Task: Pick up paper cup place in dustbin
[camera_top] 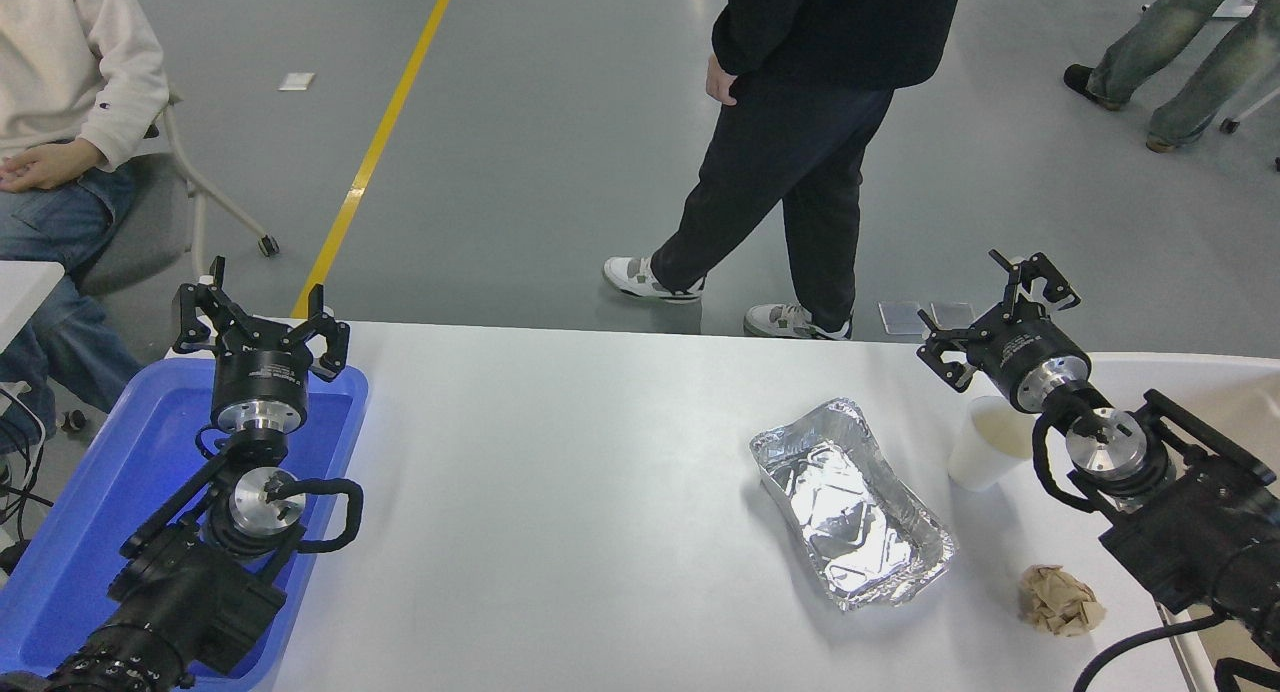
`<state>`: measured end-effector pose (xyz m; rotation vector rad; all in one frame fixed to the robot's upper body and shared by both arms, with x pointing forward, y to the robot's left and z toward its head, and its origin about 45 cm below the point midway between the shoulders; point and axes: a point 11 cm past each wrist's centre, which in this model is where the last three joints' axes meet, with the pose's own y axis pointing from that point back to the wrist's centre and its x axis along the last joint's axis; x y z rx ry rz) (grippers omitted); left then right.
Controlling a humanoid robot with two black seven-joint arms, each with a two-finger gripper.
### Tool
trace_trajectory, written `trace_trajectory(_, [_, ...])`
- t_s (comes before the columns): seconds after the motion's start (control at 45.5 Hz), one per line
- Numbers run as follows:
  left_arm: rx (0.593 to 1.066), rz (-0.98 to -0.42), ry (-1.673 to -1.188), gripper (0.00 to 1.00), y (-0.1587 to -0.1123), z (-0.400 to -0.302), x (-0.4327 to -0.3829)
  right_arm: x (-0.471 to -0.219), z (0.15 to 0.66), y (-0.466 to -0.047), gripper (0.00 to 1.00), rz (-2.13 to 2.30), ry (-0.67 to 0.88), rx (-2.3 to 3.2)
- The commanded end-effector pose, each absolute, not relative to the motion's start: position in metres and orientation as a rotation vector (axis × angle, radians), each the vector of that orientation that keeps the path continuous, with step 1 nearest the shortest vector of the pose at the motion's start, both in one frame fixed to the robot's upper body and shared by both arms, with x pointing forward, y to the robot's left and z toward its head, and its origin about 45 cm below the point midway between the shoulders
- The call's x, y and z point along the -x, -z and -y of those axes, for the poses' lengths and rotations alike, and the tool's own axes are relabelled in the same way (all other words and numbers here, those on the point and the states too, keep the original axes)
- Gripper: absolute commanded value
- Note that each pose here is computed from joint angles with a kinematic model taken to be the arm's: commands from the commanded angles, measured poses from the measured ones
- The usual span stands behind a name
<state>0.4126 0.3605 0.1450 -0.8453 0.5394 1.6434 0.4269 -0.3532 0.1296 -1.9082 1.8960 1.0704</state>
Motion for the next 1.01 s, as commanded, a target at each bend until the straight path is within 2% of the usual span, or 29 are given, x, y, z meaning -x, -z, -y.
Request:
trace_trajectory(0.0, [0.847,-0.54,-1.643,0.99,-0.1449,-0.36,-0.4126,-0.428,0.353,-0.131,1.0,-1.895,-1.068,1.91])
trace_trajectory(0.989, [0.85,-0.529,-1.648,0.99,-0.146,-0.3624,-0.4122,-0.421,0.356,-0.131,1.0,-1.9,-1.057,1.968])
